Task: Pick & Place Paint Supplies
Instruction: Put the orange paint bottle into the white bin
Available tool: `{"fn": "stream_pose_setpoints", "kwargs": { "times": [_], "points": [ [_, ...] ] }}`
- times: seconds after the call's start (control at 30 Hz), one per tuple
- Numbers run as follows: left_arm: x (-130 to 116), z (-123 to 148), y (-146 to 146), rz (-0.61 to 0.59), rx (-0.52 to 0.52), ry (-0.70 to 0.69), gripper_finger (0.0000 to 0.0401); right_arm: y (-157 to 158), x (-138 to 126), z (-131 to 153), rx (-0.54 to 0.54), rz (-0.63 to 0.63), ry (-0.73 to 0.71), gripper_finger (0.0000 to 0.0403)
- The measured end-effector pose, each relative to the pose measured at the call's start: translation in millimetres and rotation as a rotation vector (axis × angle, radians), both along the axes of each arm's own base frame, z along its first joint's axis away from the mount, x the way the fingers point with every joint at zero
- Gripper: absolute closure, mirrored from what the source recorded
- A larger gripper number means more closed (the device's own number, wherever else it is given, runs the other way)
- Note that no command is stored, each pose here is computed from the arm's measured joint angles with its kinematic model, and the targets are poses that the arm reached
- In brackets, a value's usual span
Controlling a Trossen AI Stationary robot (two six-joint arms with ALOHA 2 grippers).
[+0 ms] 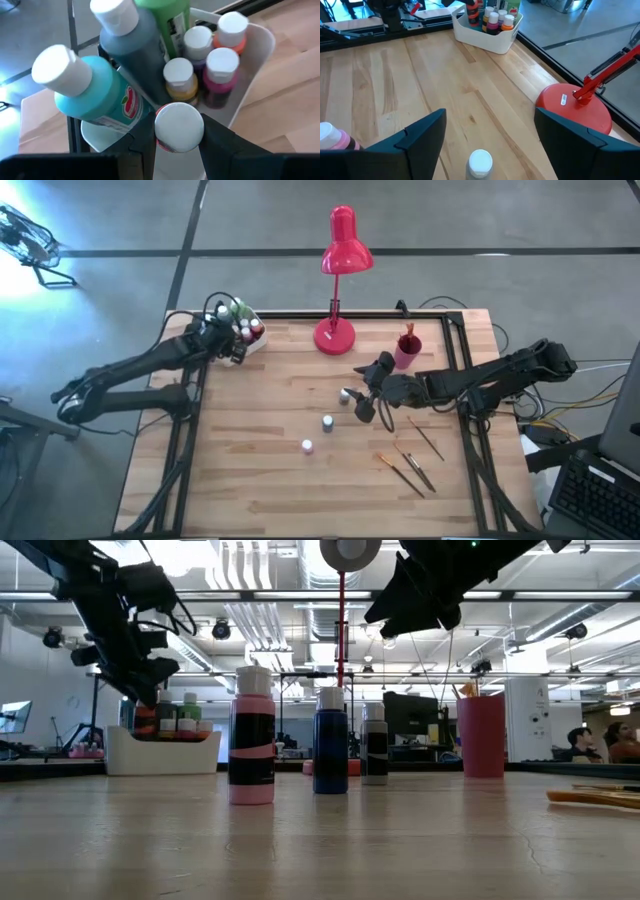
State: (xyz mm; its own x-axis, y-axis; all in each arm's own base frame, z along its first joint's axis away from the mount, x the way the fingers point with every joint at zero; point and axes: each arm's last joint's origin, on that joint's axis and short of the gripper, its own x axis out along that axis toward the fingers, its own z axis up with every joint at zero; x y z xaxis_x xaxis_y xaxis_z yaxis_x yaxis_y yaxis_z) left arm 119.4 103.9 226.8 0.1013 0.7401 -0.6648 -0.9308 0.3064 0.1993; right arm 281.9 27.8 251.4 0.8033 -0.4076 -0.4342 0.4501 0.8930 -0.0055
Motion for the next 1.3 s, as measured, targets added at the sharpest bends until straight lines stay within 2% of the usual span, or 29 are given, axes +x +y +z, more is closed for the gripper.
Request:
{"fn": "stream_pose_setpoints", "kwargs": {
  "times": [0.27, 0.83, 1.3],
  "points": [
    [0.1, -14.6, 7.1, 0.040, 0.020, -0.060, 0.0282, -0.9, -0.1, -0.6, 0.000, -0.003, 0.002, 0.0122],
    [-0.5, -35.5, 16.7, 0.084, 0.034, -0.062, 0.0282, -0.8, -0.1, -0.7, -0.006, 0.001, 0.005, 0.0161],
    [5.1, -42.3, 22.7, 0.082, 0.032, -0.038, 0.0282, -0.6, -0.2, -0.7, -0.006, 0.002, 0.005, 0.0126]
  ]
}}
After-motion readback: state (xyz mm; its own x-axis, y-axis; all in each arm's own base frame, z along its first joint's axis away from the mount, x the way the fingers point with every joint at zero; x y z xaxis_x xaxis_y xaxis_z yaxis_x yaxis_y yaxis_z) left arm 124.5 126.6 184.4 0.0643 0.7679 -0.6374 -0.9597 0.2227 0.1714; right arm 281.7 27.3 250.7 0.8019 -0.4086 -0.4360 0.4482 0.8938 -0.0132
